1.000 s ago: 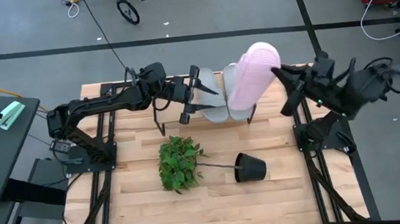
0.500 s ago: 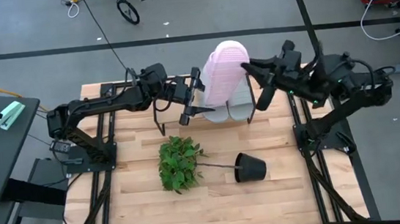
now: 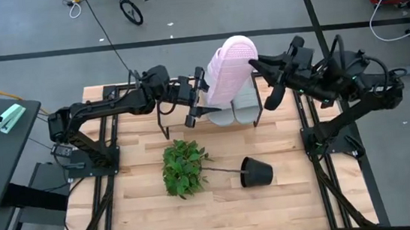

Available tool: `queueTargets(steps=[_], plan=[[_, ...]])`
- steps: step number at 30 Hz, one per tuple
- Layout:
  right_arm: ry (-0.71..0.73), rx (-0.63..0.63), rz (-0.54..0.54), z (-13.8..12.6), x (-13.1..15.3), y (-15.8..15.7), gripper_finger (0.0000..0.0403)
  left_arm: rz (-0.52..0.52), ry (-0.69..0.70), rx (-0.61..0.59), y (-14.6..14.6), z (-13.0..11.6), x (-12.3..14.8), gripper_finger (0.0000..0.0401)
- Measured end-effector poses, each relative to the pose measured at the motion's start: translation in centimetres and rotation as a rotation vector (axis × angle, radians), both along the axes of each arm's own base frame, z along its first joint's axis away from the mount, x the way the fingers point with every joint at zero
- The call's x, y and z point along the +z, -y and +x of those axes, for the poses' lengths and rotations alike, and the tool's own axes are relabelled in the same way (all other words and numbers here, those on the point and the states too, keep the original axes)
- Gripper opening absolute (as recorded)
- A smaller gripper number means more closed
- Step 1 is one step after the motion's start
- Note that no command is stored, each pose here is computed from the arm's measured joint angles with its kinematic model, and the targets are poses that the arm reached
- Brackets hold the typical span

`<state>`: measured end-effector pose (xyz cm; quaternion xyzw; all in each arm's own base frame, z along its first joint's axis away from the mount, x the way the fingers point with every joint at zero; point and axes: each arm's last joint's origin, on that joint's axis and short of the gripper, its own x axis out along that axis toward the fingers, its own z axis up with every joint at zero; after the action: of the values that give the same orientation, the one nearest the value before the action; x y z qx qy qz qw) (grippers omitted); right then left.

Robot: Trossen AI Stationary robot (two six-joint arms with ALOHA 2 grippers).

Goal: Pick and place slides into the shelf
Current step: Put the bottom pink slide on the shelf

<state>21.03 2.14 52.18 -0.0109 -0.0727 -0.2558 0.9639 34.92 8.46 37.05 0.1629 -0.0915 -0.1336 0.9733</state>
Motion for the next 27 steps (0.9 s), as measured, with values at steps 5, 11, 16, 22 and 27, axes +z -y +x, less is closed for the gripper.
queueTargets(steps=[5, 11, 16, 22, 27], plan=[[0.012, -0.005, -0.021, -0.1, 0.2, 0.0, 0.0030, -0.066, 0.003, -0.010, 0.0, 0.0, 0.2, 0.0204], [0.008, -0.009, -0.040, 0.0, 0.3, 0.0, 0.0030, -0.136, 0.044, 0.002, -0.1, -0.1, 0.8, 0.0176], [0.049, -0.012, -0.070, -0.1, 0.8, 0.0, 0.0030, -0.148, 0.077, -0.002, 0.2, -0.2, 1.2, 0.0146], [0.095, 0.013, -0.095, 0.2, 1.3, -0.1, 0.0030, -0.130, 0.116, -0.011, 0.5, -0.2, 1.6, 0.0118], [0.109, 0.021, -0.102, 0.4, 1.3, -0.2, 0.0027, -0.117, 0.147, -0.020, 0.7, -0.3, 1.8, 0.0114]])
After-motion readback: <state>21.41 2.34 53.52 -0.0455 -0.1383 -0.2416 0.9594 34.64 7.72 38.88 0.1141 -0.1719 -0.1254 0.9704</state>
